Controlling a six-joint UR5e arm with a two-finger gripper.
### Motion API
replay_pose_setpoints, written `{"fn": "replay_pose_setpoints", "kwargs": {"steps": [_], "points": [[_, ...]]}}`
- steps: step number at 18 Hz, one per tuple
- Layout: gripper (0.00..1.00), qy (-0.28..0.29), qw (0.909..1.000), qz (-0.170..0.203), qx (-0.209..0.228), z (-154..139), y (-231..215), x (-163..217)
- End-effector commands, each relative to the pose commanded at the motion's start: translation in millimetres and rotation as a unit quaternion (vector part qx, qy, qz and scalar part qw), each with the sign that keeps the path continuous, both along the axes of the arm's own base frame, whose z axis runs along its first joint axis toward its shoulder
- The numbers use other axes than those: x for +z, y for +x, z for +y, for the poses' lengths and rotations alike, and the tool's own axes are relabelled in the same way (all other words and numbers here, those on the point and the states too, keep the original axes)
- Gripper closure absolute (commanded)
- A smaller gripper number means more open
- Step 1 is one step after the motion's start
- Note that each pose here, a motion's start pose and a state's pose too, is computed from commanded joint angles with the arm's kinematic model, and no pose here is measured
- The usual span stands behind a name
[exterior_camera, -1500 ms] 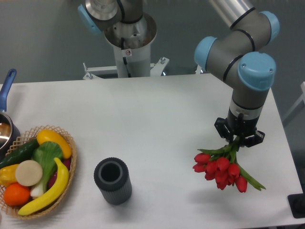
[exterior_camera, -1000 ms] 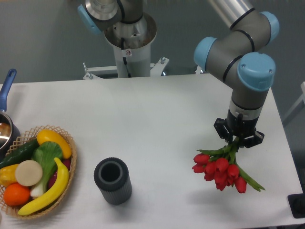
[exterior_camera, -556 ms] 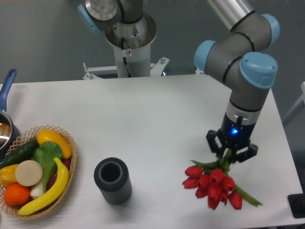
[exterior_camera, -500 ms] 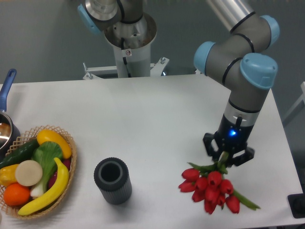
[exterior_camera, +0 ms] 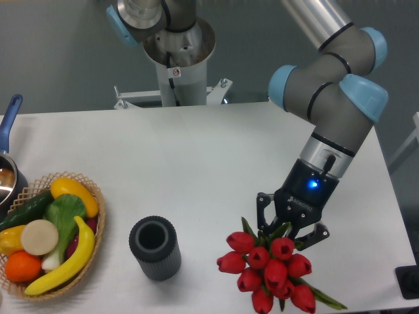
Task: Insert the flowers into the vase
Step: 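Carry the tulips over the dark grey vase, stems pointing down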
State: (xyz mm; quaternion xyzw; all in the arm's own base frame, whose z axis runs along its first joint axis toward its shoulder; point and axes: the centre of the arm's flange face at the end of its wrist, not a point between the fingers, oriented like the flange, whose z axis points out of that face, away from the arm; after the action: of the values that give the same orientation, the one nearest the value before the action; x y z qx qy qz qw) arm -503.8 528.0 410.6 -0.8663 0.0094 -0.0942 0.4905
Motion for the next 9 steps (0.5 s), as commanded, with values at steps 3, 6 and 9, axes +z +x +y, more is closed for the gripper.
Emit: {"fn": "replay_pose_setpoints", "kwargs": {"steps": [3, 6, 9], "points": [[1.00, 0.016, 0.9996, 0.004, -0.022, 18.0, 20.8, 17.5], [1.00, 0.056, 0.9967, -0.036, -0.047, 26.5, 41.7, 35.2], [1.00, 0.078, 0.9930, -0.044, -0.077, 40.4, 68.4, 49.9]]}}
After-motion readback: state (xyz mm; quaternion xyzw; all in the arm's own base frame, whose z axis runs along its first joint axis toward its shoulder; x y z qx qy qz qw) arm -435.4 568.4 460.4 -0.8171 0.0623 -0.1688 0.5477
